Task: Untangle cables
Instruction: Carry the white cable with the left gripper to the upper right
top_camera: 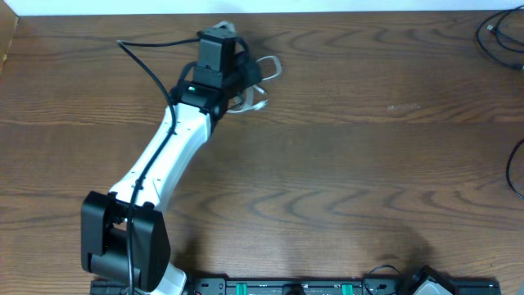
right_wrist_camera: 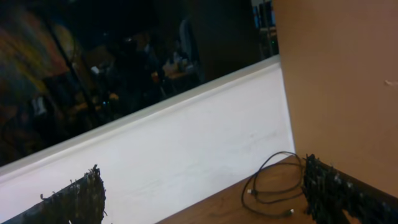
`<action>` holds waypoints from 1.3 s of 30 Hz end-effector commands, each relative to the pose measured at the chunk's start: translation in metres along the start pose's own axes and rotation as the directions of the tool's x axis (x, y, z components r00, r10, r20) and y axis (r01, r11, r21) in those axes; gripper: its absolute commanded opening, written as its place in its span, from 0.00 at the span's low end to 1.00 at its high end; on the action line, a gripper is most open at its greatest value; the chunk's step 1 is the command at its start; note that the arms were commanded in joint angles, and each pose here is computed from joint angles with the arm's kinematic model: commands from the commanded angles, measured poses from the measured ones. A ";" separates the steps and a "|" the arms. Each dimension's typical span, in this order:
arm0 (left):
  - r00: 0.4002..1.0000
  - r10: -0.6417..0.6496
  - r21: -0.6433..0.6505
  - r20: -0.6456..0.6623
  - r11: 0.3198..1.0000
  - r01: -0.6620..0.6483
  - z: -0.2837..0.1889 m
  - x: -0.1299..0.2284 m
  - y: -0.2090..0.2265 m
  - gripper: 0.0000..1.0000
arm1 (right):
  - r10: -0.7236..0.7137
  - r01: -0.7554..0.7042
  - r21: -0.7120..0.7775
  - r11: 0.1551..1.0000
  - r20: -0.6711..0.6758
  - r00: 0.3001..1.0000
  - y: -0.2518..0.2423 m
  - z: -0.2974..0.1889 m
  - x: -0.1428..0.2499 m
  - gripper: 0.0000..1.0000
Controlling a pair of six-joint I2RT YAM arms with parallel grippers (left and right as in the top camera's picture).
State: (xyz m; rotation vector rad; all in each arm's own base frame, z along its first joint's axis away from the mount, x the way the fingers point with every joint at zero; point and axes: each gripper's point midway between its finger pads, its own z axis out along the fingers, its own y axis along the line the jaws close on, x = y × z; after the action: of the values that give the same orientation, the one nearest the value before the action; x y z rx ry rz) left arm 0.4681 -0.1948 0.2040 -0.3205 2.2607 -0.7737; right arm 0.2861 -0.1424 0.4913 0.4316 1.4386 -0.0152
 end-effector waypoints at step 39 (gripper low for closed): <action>0.989 -0.100 0.667 -0.112 0.730 0.149 0.110 0.183 -0.323 0.08 | -0.342 0.365 -0.131 0.922 0.167 0.925 0.103 -0.060 -0.017 0.99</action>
State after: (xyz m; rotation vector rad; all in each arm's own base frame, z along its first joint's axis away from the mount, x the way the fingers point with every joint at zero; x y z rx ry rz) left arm 0.4295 -0.5601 0.2296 -0.1433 1.8591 -1.5937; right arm 0.2564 -0.0328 0.5327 0.0280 1.3495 -0.1862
